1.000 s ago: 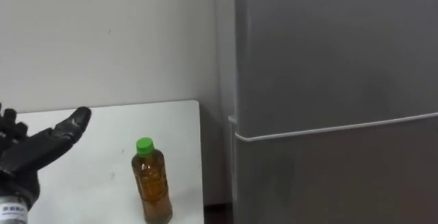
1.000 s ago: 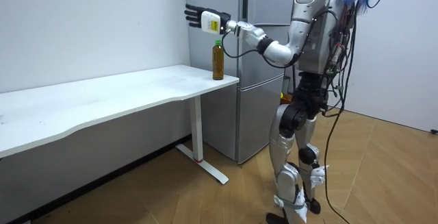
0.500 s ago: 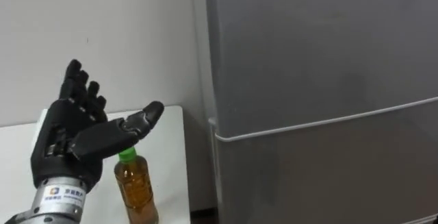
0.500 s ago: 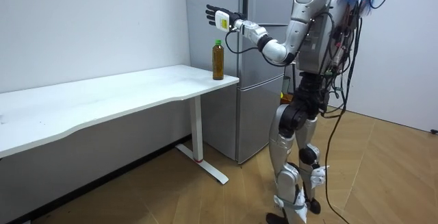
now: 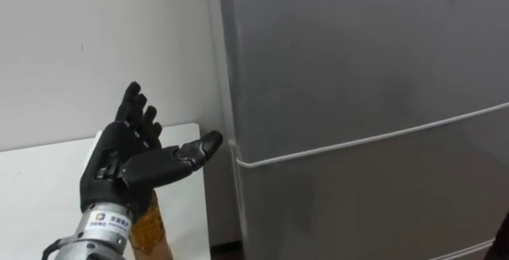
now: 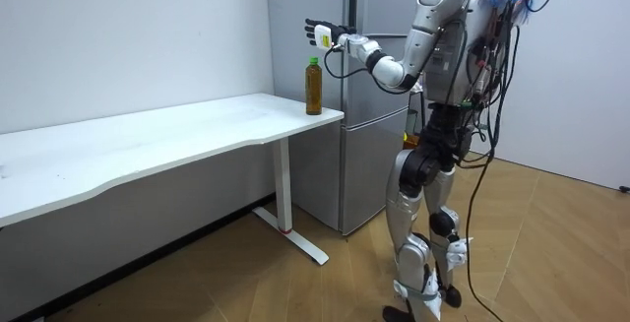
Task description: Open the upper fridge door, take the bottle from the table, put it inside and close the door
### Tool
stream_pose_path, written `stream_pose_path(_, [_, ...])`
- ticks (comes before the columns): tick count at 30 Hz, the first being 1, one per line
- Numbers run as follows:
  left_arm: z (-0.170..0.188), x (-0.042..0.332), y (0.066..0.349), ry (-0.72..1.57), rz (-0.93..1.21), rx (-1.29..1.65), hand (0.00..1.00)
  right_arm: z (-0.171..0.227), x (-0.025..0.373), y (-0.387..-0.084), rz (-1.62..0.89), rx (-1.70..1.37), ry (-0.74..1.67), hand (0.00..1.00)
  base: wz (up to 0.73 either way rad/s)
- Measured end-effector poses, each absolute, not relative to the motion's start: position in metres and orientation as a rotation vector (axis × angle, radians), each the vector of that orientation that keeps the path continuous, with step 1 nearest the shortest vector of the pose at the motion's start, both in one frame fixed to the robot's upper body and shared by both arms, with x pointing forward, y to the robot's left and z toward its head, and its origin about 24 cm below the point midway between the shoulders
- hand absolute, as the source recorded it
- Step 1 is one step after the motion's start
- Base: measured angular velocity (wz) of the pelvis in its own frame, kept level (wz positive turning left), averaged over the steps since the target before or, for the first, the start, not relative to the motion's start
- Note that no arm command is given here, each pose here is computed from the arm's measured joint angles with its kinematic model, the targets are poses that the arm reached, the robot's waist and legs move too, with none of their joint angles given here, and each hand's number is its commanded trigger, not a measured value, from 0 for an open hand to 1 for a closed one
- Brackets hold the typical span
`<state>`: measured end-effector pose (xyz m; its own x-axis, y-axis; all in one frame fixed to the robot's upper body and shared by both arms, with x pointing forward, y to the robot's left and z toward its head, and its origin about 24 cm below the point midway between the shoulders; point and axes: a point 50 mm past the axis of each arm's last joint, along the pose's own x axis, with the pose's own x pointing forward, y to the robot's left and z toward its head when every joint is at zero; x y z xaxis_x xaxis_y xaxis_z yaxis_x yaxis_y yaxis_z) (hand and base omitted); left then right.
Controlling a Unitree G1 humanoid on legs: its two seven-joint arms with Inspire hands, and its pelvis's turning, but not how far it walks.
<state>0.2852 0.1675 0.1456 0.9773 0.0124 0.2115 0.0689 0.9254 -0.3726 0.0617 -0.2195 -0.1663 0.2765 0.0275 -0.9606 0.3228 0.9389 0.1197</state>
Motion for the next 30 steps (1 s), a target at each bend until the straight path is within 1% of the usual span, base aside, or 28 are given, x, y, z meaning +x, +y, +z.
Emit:
stream_pose_path(5, [0.1472,0.2879,0.1643,-0.213,-0.072,-0.402,0.00,-0.1658,0.0639,-0.2195,-0.205,0.317,1.282,0.00,-0.01])
stream_pose_path(30, [0.1415,0.2952,0.1648,-0.173,-0.083,-0.399,0.00,-0.1650,0.0677,-0.2190,-0.202,0.333,1.295,0.00,0.01])
